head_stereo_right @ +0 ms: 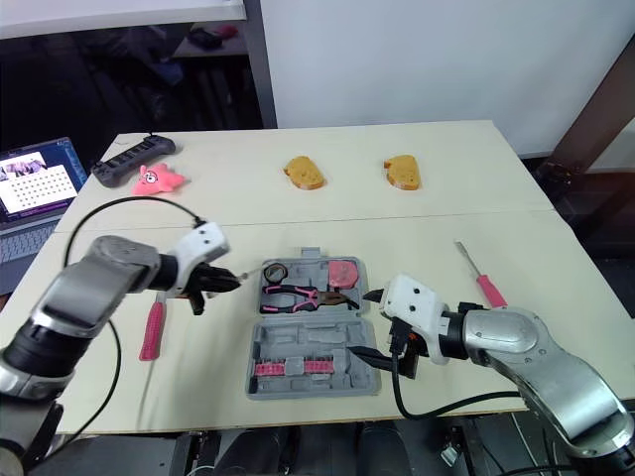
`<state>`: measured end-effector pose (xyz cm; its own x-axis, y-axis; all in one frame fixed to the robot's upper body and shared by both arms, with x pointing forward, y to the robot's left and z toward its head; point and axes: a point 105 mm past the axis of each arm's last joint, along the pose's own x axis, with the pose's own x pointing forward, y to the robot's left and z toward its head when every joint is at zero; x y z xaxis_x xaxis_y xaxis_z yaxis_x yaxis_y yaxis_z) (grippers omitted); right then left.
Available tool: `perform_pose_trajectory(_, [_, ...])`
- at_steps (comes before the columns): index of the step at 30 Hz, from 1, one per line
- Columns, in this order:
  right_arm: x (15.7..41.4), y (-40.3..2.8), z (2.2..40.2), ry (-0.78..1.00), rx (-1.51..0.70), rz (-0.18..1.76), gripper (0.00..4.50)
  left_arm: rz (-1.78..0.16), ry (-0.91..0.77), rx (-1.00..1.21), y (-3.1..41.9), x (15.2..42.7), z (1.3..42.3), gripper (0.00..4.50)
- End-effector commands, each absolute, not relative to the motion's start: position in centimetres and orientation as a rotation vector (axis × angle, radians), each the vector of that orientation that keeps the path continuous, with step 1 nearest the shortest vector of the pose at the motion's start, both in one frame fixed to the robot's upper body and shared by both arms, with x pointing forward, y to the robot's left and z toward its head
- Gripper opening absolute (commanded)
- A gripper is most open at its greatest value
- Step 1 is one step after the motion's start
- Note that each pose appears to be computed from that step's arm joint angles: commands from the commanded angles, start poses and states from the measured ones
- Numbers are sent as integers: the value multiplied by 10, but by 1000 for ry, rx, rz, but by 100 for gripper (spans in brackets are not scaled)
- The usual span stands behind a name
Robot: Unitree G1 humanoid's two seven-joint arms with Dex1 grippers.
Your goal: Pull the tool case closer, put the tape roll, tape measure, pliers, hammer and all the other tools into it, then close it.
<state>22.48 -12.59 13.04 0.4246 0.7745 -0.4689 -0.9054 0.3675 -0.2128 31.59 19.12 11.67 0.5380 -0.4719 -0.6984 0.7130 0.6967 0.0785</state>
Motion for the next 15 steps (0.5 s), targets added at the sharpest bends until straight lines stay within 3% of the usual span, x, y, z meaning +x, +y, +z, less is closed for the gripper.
perform_pose_trajectory(1, [221, -121, 139, 271, -489, 1117, 450, -491, 756, 267, 222, 306, 112, 4])
perform_pose_trajectory(7, [220, -121, 139, 273, -488, 1128, 450, -293, 855, 160, 229, 288, 70, 4])
perform_pose_trajectory(15, [220, -120, 140, 276, -486, 1127, 450, -279, 914, 147, 226, 271, 45, 4])
